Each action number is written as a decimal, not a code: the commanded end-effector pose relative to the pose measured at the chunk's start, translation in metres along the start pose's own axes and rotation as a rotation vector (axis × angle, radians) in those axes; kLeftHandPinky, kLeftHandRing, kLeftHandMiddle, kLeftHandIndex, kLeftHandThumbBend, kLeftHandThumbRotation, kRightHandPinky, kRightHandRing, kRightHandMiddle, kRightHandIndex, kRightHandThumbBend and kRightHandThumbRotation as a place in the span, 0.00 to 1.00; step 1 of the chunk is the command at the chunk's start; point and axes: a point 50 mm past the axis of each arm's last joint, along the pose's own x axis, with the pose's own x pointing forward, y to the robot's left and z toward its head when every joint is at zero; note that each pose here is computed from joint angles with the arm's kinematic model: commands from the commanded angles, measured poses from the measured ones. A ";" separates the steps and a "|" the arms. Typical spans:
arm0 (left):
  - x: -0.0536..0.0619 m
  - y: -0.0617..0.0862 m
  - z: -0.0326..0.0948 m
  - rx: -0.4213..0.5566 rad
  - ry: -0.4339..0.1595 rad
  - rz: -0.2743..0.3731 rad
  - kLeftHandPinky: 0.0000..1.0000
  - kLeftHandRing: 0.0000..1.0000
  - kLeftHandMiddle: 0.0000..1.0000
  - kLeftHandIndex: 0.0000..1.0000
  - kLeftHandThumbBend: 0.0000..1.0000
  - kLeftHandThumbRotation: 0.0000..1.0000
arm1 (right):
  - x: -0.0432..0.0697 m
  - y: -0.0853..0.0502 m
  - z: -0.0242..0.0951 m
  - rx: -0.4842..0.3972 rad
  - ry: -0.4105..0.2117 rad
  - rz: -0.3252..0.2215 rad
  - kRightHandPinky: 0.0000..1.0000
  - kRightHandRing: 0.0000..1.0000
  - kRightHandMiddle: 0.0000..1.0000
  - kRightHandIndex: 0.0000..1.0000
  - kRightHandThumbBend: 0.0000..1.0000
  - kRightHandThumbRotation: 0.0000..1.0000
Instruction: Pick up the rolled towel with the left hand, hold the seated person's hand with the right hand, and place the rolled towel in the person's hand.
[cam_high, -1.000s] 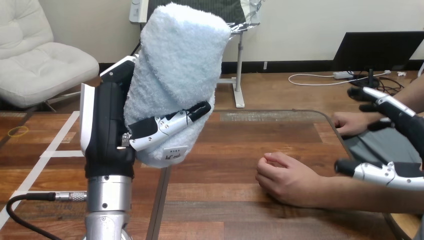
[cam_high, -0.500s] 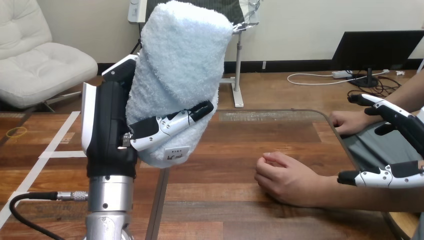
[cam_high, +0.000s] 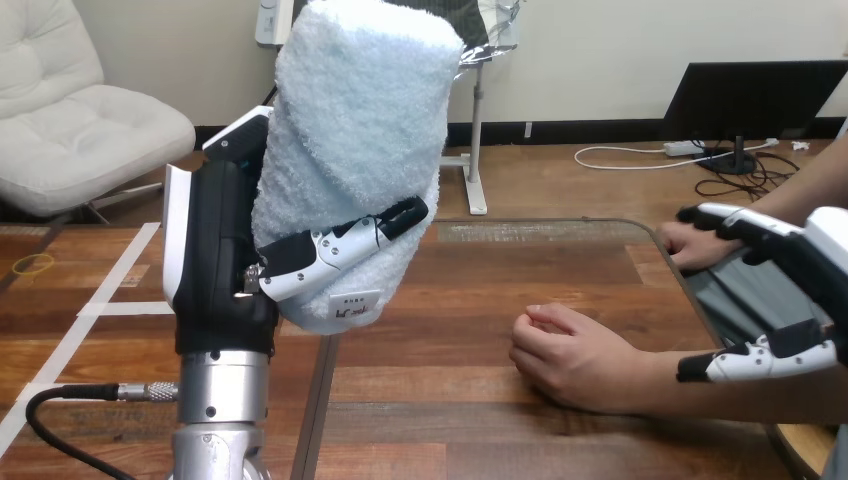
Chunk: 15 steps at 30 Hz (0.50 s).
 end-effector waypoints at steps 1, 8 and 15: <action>0.014 -0.003 0.018 -0.025 -0.123 -0.007 0.18 0.24 0.31 0.35 0.48 0.00 | 0.014 -0.015 0.004 -0.068 -0.043 -0.002 0.82 0.86 0.87 0.86 1.00 0.25; 0.014 -0.003 0.017 -0.033 -0.120 -0.005 0.18 0.24 0.30 0.35 0.49 0.00 | 0.021 -0.013 0.000 -0.089 -0.022 0.030 0.84 0.86 0.86 0.85 1.00 0.24; 0.014 -0.003 0.016 -0.033 -0.121 -0.004 0.17 0.24 0.30 0.35 0.50 0.00 | 0.026 -0.011 -0.003 -0.121 -0.002 0.055 0.84 0.85 0.86 0.84 1.00 0.22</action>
